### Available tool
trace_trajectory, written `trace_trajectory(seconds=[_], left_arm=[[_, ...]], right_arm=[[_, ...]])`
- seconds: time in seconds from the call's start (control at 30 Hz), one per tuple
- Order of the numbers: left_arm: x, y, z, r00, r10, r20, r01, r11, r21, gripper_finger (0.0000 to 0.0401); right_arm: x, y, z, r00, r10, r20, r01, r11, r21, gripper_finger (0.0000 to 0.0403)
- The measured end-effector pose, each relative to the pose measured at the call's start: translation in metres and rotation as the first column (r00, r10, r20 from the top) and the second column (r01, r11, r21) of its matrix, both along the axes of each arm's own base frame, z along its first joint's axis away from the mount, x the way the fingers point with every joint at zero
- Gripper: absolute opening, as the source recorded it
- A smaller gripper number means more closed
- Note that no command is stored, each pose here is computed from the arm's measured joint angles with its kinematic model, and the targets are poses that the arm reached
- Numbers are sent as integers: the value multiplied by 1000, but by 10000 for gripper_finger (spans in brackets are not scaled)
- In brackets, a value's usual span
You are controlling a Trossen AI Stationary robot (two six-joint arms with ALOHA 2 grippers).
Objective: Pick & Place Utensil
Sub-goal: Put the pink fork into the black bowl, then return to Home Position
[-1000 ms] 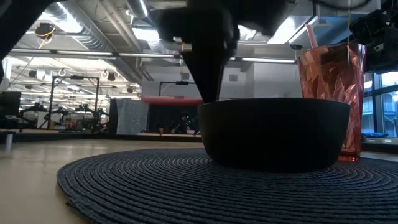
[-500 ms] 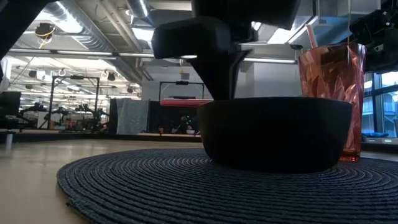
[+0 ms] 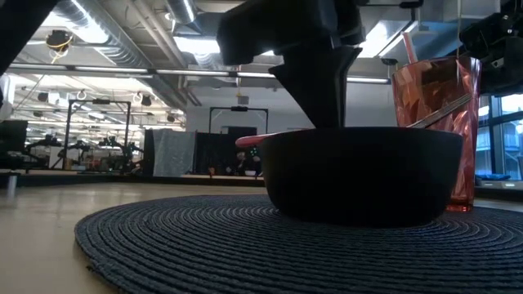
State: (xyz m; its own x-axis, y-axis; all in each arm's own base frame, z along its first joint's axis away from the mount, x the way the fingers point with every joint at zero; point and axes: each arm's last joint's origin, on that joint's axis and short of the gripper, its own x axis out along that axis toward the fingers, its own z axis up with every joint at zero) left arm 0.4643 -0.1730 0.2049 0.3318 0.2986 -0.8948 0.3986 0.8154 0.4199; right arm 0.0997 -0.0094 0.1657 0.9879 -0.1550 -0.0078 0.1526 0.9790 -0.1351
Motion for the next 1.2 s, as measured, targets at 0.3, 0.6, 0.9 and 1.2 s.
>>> trace_trajectory(seconds=[0.3,0.6,0.9,1.2], left_arm=[[3,10,-1,992,124,-4,-124,988,-97,30],[4,13,-1,985,172,-27,-174,970,-167,81],[3,13,1,987,161,-27,-163,973,-165,97],[-36,6,73,990,138,27,-132,977,-169,82]], right_arm=[[0,0,0,1000,0,0,0,1000,0,23],[0,0,0,1000,0,0,0,1000,0,23],[0,0,0,1000,0,0,0,1000,0,23],[0,0,0,1000,0,-1,0,1000,0,23]])
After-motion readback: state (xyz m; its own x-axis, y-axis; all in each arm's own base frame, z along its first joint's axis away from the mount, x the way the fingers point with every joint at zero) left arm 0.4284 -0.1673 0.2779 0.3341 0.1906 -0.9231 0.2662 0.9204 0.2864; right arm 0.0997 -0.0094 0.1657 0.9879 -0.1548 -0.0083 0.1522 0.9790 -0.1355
